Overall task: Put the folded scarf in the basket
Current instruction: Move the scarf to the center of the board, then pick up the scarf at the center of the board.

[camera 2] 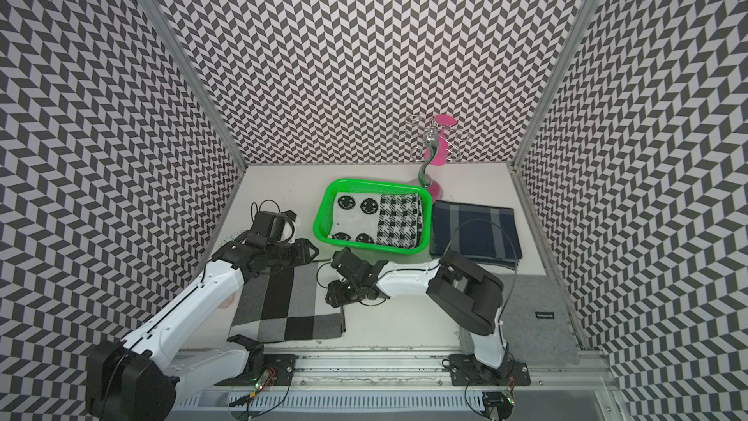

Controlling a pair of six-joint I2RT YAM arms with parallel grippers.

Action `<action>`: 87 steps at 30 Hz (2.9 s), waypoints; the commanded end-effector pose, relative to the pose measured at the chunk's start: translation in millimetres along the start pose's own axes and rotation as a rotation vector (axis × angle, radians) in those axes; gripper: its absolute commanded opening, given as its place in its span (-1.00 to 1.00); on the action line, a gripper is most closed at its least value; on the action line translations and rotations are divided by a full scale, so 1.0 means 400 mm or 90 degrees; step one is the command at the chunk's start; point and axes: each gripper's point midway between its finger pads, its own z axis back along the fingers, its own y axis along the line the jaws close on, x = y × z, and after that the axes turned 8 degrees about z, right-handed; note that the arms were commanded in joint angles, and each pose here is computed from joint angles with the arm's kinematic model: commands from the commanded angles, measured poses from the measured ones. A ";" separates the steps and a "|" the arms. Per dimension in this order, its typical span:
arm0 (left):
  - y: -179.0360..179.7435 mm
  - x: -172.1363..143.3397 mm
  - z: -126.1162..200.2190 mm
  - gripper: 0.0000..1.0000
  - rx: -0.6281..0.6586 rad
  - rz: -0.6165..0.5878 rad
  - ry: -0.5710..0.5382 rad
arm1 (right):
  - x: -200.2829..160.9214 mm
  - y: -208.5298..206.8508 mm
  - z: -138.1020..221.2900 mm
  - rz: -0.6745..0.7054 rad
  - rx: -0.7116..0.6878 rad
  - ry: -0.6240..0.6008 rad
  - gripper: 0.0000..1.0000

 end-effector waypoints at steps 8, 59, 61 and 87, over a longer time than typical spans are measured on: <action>-0.010 -0.018 0.002 -0.14 -0.031 -0.004 0.010 | -0.133 -0.192 0.100 -0.057 -0.127 0.011 -0.90; 0.169 -0.230 -0.180 0.15 0.050 0.166 0.044 | -0.159 -0.417 0.337 -0.207 -0.191 -0.102 -0.04; 0.173 -0.240 -0.184 0.16 0.057 0.161 0.053 | -0.185 -0.421 0.335 -0.226 -0.187 -0.096 -0.04; 0.128 -0.341 -0.212 -1.00 -0.028 0.159 0.107 | -0.232 -0.359 0.232 -0.148 -0.101 -0.076 -0.07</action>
